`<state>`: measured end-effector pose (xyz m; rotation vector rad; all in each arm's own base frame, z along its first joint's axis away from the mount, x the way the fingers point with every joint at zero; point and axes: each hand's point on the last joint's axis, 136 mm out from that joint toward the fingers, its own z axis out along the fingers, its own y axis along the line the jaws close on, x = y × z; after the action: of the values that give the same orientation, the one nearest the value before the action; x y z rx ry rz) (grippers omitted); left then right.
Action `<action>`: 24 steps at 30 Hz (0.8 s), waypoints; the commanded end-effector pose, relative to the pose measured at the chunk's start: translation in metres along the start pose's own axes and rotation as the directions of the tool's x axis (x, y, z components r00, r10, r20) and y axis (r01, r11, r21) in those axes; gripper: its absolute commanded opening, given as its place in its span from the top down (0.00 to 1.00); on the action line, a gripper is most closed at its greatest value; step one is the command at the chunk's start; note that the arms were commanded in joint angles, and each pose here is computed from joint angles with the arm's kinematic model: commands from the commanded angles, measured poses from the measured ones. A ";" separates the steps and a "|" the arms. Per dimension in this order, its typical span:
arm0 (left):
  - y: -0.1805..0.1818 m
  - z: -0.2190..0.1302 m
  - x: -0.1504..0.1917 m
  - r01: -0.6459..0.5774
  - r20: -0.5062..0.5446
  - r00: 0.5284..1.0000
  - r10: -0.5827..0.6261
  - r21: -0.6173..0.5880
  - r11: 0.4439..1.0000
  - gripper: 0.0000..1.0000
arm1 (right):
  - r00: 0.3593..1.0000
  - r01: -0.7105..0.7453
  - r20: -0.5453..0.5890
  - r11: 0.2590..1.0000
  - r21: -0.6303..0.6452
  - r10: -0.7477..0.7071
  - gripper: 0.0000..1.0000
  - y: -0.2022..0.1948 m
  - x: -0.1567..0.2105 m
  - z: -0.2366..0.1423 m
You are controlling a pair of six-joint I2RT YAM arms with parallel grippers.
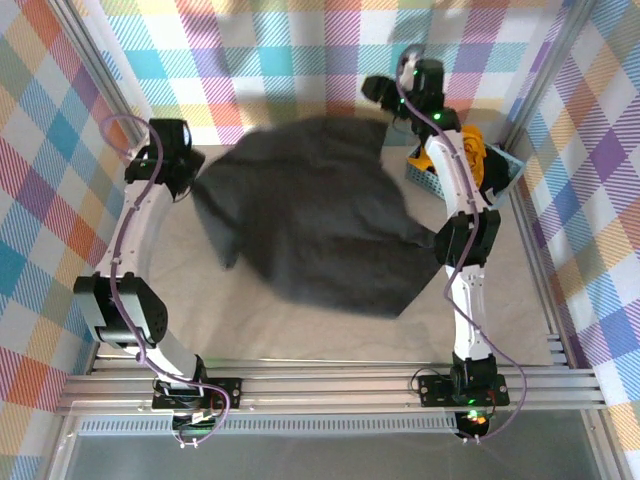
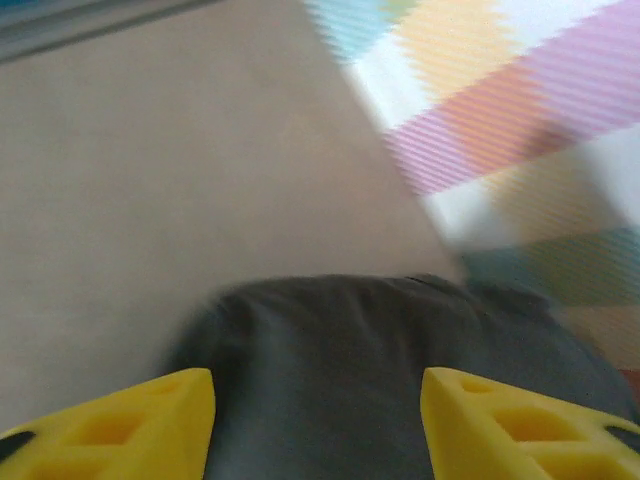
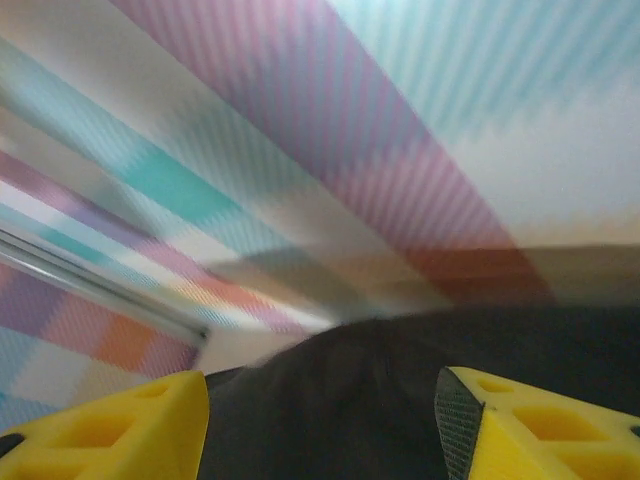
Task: Fold and stack the t-shirts
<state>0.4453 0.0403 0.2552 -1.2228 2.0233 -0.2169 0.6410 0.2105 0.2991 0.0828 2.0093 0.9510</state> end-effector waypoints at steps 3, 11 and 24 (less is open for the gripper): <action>0.028 -0.012 0.037 -0.087 -0.115 0.990 0.083 -0.027 0.996 0.38 | 1.000 -0.005 0.008 0.999 -0.039 0.005 0.40 0.036 0.016 -0.041; 0.040 0.010 0.149 -0.261 -0.417 0.861 0.292 0.129 0.957 0.52 | 0.969 -0.171 -0.145 0.964 0.203 0.202 0.62 -0.009 0.163 -0.113; 0.009 0.032 0.315 -0.524 -0.610 0.541 0.580 0.295 0.799 0.68 | 0.747 -0.245 -0.444 0.826 0.508 0.495 0.72 -0.058 0.373 -0.217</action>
<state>0.3727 -0.1796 0.0651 -0.4850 2.8897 -0.4330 0.2831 0.1955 0.0851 0.4130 2.7509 0.8318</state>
